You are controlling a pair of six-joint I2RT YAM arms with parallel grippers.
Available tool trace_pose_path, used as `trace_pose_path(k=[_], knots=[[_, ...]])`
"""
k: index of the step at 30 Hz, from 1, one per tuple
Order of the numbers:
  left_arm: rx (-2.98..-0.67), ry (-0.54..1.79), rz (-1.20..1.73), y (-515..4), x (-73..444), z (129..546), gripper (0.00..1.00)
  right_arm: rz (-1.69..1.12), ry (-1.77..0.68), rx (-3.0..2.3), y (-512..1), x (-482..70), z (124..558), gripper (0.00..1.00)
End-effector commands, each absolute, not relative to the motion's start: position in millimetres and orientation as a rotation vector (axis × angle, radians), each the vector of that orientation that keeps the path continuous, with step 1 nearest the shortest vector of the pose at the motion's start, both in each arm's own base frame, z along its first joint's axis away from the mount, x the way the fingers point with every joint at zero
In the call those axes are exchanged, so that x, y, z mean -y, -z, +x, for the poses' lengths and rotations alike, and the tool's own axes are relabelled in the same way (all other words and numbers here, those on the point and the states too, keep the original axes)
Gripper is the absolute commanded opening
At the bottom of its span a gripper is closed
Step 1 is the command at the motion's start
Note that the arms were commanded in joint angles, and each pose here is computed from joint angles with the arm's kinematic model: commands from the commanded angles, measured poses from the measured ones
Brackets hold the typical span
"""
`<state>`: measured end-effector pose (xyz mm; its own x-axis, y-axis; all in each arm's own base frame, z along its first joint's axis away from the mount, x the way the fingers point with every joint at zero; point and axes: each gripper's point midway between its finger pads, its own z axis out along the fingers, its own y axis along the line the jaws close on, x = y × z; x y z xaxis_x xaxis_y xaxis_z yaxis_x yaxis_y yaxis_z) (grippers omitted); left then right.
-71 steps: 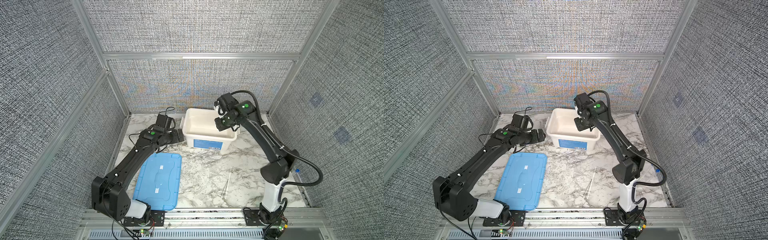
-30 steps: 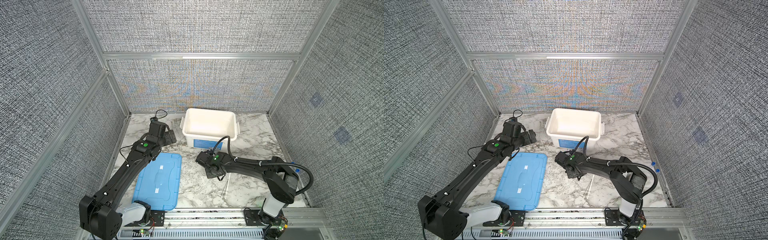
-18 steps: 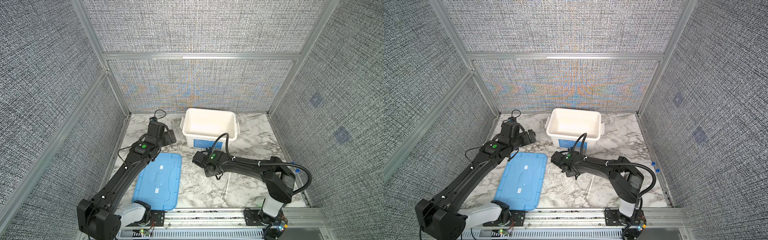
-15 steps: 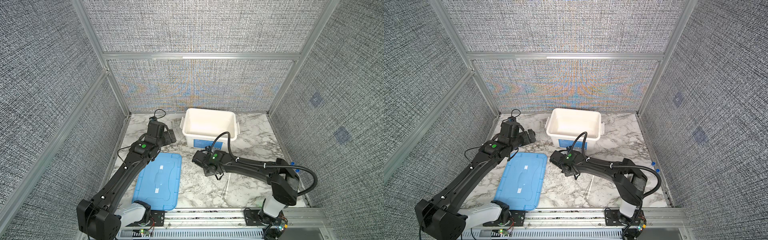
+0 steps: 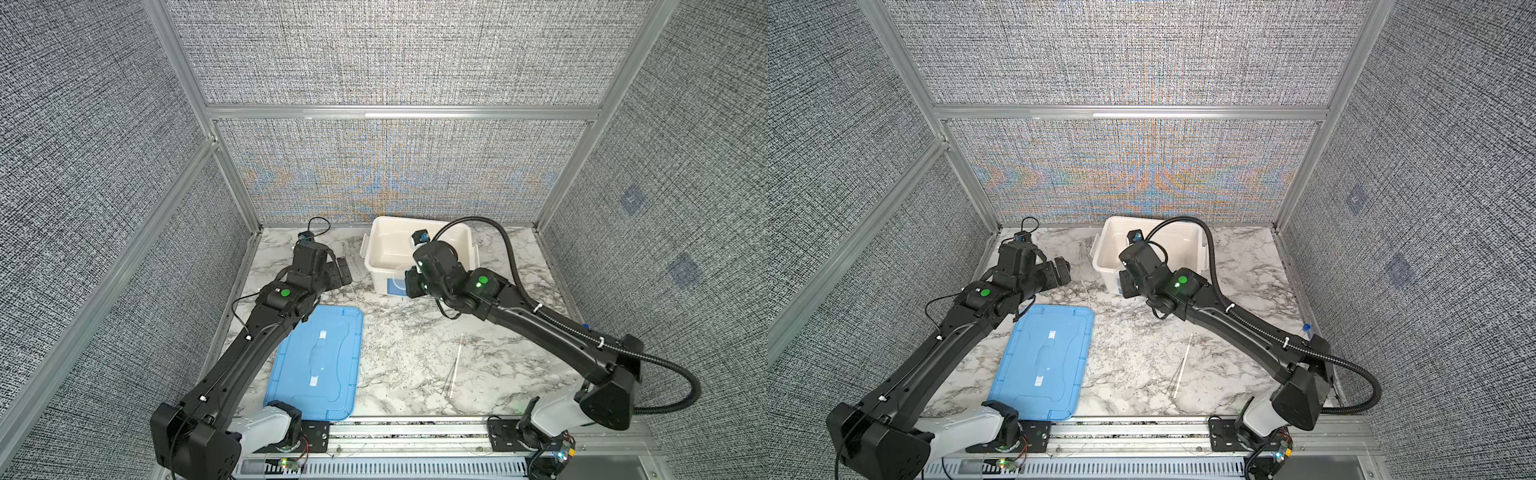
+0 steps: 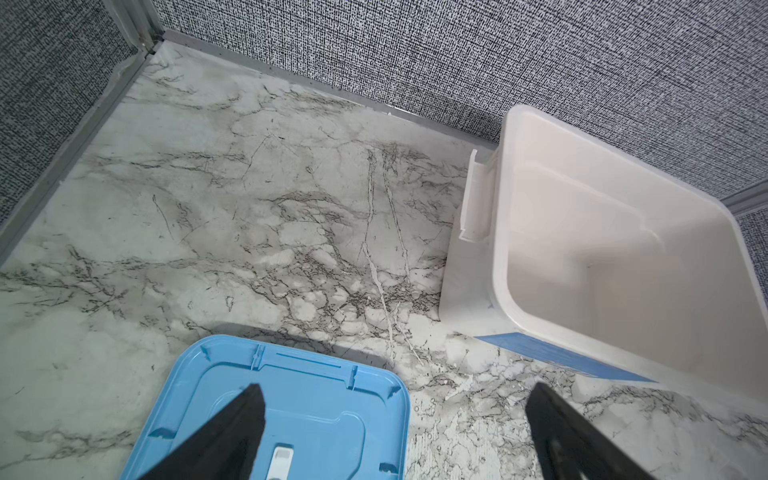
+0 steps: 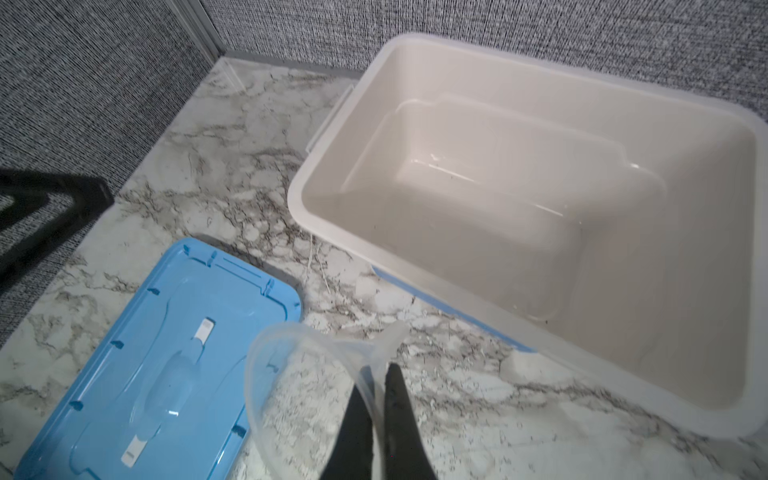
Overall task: Organize the chemistry lab equipment
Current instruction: 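Carry the held funnel with the right gripper over the white bin, then lower the funnel into the bin and open the right gripper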
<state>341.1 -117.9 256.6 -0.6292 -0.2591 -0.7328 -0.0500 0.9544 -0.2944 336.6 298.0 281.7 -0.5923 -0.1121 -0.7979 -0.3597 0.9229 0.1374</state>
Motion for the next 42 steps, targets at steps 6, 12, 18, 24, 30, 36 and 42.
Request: trace_pose_path(k=[6,12,18,24,30,36,42], knots=[[-2.265,0.335,-0.199,-255.6,121.4,335.7,0.99,-0.451,-0.574,-2.164,-283.6,-326.6,401.2,0.0],[-2.29,0.38,-0.216,-243.8,126.0,331.8,0.99,-0.751,-0.443,-2.102,-243.2,-353.2,435.4,0.0],[-2.311,0.377,-0.209,-239.8,126.1,329.1,0.99,-0.777,-0.247,-2.102,-200.5,-348.4,472.1,0.0],[-2.317,0.375,-0.205,-239.6,126.5,328.6,0.99,-0.85,-0.093,-2.11,-170.0,-338.2,493.0,0.0],[-2.333,0.374,-0.194,-239.4,129.7,332.1,0.99,-0.943,-0.024,-2.118,-136.5,-336.7,507.3,0.0],[-2.325,0.366,-0.184,-242.9,129.4,334.3,0.99,-0.983,-0.154,-2.231,-122.0,-338.1,507.2,0.0],[-2.311,0.365,-0.188,-242.4,129.0,336.1,0.99,-0.991,-0.2,-2.29,-101.2,-337.6,505.7,0.0]])
